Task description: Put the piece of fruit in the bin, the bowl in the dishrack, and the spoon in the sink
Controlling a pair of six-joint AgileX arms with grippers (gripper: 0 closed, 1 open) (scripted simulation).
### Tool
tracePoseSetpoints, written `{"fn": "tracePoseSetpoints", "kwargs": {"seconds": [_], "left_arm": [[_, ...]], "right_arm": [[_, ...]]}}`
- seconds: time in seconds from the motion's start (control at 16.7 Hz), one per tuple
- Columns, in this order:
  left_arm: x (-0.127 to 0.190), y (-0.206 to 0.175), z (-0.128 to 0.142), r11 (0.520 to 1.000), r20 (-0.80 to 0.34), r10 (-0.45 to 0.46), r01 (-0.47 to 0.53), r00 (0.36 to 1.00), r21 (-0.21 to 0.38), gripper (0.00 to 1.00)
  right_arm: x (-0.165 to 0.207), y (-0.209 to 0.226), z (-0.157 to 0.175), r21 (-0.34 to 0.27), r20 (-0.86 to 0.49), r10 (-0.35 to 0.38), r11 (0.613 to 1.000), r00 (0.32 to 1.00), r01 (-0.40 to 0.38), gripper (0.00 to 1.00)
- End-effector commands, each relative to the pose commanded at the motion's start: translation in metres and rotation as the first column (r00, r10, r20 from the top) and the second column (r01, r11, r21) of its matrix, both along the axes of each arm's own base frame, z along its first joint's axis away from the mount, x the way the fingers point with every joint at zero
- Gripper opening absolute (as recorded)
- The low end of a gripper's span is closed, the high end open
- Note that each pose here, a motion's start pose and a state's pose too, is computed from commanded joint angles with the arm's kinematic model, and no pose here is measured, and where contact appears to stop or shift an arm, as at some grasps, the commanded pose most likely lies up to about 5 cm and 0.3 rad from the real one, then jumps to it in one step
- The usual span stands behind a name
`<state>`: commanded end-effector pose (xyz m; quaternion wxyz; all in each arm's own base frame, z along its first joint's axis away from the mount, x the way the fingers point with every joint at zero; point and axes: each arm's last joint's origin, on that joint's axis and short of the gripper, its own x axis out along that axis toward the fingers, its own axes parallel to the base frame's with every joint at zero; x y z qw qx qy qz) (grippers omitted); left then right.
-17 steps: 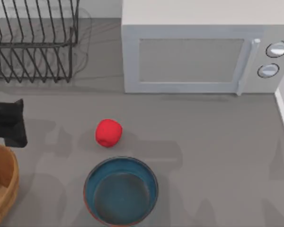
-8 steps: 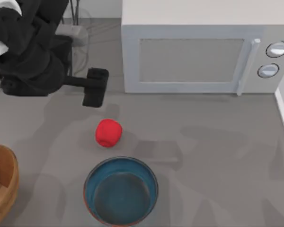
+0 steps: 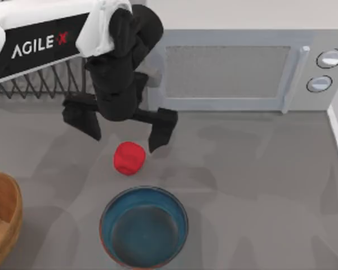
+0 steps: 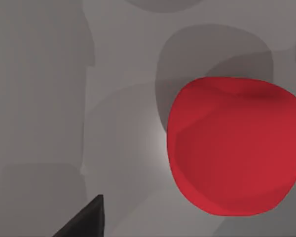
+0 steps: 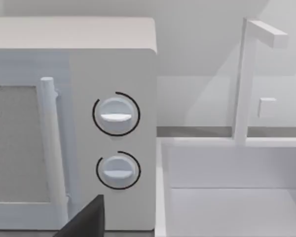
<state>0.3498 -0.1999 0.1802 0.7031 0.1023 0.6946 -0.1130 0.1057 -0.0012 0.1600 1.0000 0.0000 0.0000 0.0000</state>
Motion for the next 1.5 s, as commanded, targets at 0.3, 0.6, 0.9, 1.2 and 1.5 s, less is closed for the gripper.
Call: {"fn": "tracePoseSetpoints", "kwargs": {"seconds": [0.3,0.6,0.9,1.2,1.5], "left_arm": [[0.002,-0.003,-0.004,1.000,-0.015,-0.003,0.003,1.000,0.009,1.00],[0.003,-0.003,-0.027,1.000,-0.018,-0.003,0.003,1.000,0.010,1.00],[0.001,-0.004,-0.072,1.000,-0.014,-0.003,0.003,1.000,0.008,1.00],[0.001,-0.004,-0.074,1.000,-0.015,-0.003,0.003,1.000,0.009,0.92],[0.001,-0.004,-0.074,1.000,-0.015,-0.003,0.003,1.000,0.009,0.55]], "right_arm": [[0.000,0.000,0.000,0.000,0.000,0.000,1.000,1.000,0.000,1.00],[0.000,0.000,0.000,0.000,0.000,0.000,1.000,1.000,0.000,1.00],[0.000,0.000,0.000,0.000,0.000,0.000,1.000,1.000,0.000,1.00],[0.000,0.000,0.000,0.000,0.000,0.000,1.000,1.000,0.000,1.00],[0.000,0.000,0.000,0.000,0.000,0.000,1.000,1.000,0.000,1.00]]}}
